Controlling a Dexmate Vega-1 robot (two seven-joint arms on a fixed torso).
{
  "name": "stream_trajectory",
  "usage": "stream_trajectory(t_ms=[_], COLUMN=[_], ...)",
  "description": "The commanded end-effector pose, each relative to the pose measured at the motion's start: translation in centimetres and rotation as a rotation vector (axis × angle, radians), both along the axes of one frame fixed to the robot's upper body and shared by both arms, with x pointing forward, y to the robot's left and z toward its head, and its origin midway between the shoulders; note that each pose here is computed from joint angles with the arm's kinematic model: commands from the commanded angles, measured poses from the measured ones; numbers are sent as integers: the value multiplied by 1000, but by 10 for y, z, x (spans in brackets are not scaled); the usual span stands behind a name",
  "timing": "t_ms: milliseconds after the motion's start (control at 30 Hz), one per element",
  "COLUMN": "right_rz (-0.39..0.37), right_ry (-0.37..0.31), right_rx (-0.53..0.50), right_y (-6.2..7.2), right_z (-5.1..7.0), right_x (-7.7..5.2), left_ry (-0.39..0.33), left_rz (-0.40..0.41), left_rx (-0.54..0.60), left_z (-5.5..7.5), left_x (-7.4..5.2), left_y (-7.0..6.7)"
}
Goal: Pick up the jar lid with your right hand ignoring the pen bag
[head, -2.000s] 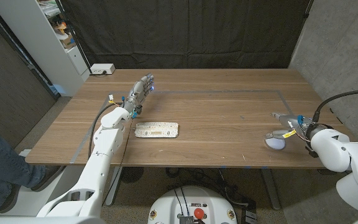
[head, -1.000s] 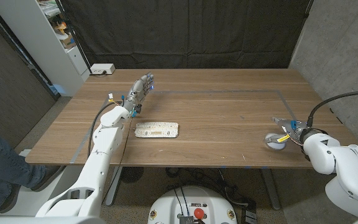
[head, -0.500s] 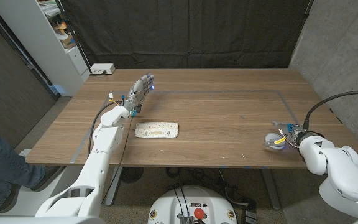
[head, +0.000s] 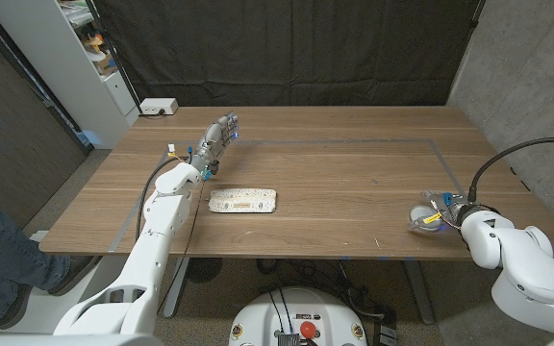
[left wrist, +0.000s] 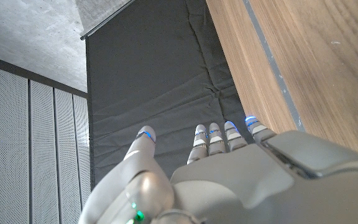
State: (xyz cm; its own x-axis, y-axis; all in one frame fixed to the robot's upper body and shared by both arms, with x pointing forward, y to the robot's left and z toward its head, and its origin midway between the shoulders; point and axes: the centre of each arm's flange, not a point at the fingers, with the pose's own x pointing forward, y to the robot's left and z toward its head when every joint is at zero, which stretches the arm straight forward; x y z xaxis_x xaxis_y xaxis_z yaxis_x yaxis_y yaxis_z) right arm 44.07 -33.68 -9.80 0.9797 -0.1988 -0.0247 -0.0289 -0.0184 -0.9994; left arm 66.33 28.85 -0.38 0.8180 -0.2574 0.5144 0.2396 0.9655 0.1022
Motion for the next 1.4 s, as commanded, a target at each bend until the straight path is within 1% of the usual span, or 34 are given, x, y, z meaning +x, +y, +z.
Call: stream_trajectory(t_ms=[33,367,733,900,1167,1400], right_rz=[-10,-21,-31,-34,-37,-42], right_ry=[14,30,36,43,62,78], right_rx=[25,36,45,53,56,42], right_y=[-9,-17,-22,-25,-27,-27], right_z=[-5,-9,-13,-16,-20,-21], right_x=[7,12,17,20,23,23], left_ry=[2,13,7,11,17,19], left_rz=[1,3,6,4,9,8], left_rx=[1,-2,3,3,2,-4], left_z=[-1,-5,-2,-4,-7,-10], left_x=[1,3,1,1,0,-1], left_y=[-1,-4,-4,-6,-6,-6])
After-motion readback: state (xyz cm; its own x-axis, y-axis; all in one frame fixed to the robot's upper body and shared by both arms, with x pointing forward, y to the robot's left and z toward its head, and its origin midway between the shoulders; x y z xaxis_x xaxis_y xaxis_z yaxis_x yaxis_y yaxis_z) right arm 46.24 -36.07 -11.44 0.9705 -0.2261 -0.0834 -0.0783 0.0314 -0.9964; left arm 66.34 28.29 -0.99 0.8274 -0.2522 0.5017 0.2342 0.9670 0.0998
